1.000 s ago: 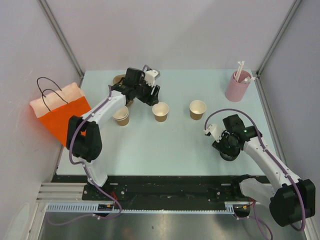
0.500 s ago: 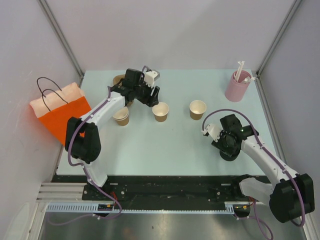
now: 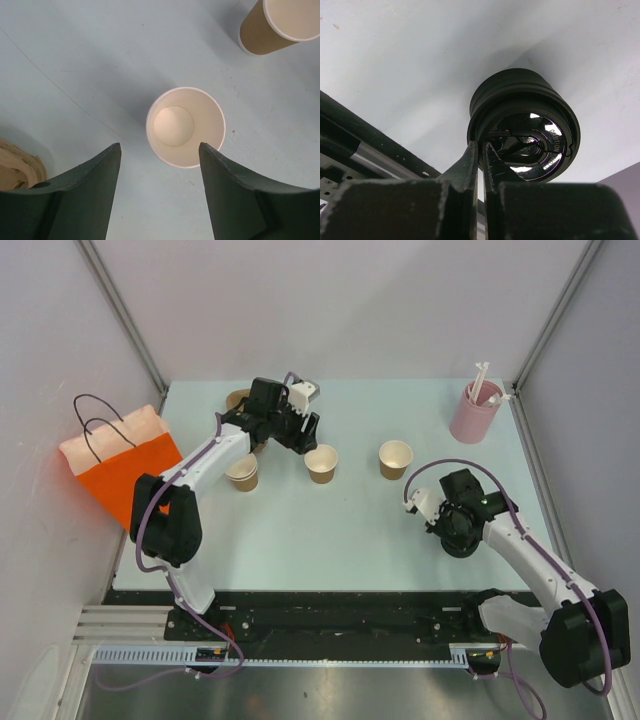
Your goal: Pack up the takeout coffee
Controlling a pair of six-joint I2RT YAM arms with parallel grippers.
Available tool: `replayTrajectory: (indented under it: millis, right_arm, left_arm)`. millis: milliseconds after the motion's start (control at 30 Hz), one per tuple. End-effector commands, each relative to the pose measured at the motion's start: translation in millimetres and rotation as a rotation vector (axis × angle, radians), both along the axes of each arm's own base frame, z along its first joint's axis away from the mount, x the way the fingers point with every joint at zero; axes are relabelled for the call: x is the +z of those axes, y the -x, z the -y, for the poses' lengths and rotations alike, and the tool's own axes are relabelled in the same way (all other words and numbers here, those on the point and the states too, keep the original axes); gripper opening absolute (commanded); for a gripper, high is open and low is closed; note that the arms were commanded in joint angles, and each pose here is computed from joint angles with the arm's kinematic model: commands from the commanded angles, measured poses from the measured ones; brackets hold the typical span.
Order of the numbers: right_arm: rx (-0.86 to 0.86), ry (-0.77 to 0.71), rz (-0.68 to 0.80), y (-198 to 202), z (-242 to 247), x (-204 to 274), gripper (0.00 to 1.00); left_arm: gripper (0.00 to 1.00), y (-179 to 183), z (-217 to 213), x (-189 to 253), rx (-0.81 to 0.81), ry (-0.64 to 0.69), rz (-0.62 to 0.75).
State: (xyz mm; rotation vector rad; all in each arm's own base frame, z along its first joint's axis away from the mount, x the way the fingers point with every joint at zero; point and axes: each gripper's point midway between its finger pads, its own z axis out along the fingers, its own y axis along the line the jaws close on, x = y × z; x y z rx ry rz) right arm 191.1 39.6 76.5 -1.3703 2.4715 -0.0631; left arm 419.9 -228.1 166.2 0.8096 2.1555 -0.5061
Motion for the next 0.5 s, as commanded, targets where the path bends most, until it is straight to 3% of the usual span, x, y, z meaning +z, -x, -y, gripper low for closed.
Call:
replayTrajectory:
  millis: [0,367,467]
  right_arm:
    - [0.009,-0.005,0.006,7.6,0.5,5.7,0.0]
    - [-0.025,-0.079,0.044,-3.1,-11.5,42.0,0.0]
    - [-0.049,-0.183,0.086,-16.6,-31.1,73.5,0.0]
  left_arm:
    - [0.69,0.3,1.5,8.8,-0.02,0.024,0.017]
    - [0.68,-0.5,-3.5,8.2,0.022,0.062,-0.023]
    - [0.68,-0.7,-11.1,10.4,0.06,0.082,-0.039]
